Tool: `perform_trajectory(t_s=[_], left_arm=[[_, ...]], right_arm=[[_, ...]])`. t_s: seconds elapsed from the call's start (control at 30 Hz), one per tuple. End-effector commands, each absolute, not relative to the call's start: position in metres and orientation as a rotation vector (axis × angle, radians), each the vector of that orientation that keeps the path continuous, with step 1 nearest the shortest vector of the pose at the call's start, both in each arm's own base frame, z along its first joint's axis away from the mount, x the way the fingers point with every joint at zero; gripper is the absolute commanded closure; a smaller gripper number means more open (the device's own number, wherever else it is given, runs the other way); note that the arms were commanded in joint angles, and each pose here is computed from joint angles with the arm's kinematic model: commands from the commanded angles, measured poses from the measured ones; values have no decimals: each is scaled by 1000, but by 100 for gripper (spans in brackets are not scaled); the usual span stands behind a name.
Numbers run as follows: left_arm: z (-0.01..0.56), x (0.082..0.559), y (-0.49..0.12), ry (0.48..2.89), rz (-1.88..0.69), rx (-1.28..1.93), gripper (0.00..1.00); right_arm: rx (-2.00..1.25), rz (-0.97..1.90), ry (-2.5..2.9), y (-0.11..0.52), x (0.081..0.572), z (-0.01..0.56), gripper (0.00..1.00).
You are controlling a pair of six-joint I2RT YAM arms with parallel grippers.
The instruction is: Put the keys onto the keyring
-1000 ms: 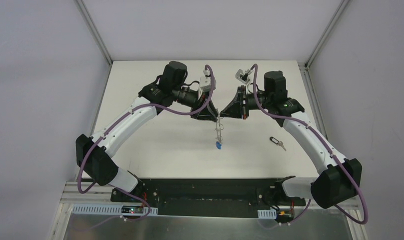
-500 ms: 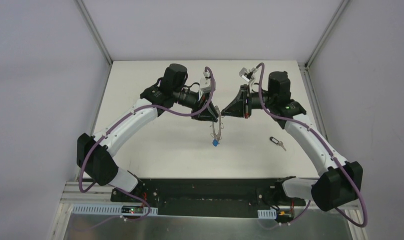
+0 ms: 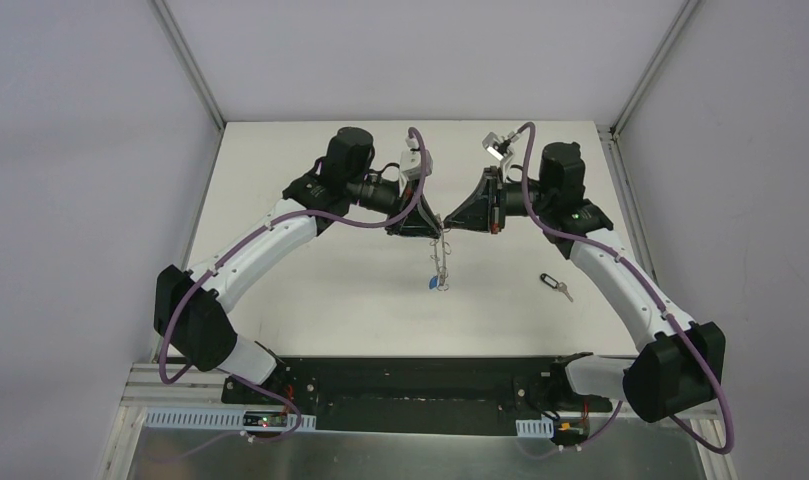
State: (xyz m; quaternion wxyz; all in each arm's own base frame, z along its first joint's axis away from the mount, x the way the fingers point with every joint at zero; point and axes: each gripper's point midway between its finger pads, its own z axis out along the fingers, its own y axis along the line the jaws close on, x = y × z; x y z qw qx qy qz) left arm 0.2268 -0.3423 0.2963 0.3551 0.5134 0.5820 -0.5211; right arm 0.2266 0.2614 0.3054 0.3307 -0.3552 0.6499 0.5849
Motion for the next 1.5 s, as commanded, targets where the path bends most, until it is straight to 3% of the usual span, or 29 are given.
perform_trajectory(t_s=[0.0, 0.2, 0.67, 1.13, 1.3, 1.47], left_arm=[[314, 223, -343, 1428, -1380, 1319, 82], [323, 227, -348, 1433, -1405, 1294, 91], [329, 229, -353, 1437, -1459, 1254, 100], [333, 229, -350, 1573, -1479, 1186, 100], [313, 224, -334, 1755, -1355, 1277, 100], [304, 225, -331, 1851, -1316, 1314, 100]], right_arm=[[-967, 1526, 1617, 260, 223, 321, 100], [-966, 1526, 1617, 260, 223, 319, 100], [-946, 1511, 1628, 260, 227, 317, 100], [-964, 1371, 1668, 254, 235, 296, 100], [-1002, 1301, 1678, 249, 233, 290, 88], [-1021, 1327, 1670, 250, 228, 291, 84]])
